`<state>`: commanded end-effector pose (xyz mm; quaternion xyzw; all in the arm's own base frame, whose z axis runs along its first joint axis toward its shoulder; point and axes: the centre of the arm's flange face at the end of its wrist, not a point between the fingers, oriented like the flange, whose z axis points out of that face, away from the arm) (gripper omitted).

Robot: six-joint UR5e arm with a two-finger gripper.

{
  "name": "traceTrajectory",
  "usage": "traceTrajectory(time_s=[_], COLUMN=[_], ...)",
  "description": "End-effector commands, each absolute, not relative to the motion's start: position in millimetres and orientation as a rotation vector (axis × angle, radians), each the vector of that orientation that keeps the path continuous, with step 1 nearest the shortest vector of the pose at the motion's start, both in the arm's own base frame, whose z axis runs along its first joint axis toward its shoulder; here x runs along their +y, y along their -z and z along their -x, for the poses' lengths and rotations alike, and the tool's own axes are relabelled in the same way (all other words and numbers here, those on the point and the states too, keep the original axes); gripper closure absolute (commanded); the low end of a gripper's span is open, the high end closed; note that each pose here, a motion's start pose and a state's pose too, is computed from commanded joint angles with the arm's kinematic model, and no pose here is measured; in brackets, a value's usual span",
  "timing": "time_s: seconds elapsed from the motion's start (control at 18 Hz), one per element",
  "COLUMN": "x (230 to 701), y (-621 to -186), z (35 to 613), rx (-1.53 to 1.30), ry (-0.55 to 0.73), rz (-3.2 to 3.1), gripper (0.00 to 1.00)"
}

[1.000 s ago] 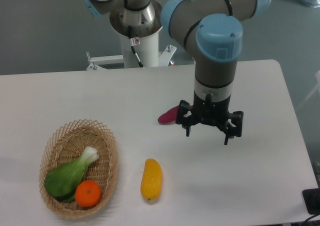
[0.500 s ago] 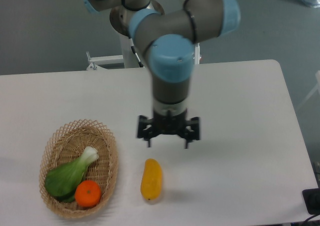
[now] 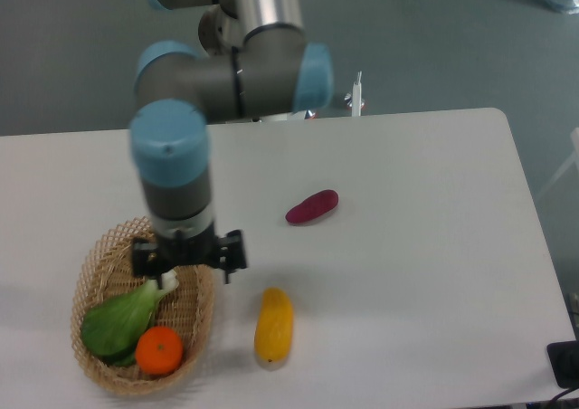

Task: Pick up the orange from the basket
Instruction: 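Move the open gripper over the wicker basket toward the orange, then lower the gripper onto the orange in the basket and close it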

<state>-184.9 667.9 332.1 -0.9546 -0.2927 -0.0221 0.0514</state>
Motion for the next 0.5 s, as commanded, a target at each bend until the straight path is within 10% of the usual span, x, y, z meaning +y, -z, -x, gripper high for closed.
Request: traceTrajectory(time_s=[0.5], x=[711.1], y=[-253.3], z=[168.8], rx=[-0.948], ry=[0.074], rz=[2.866], gripper=[0.0])
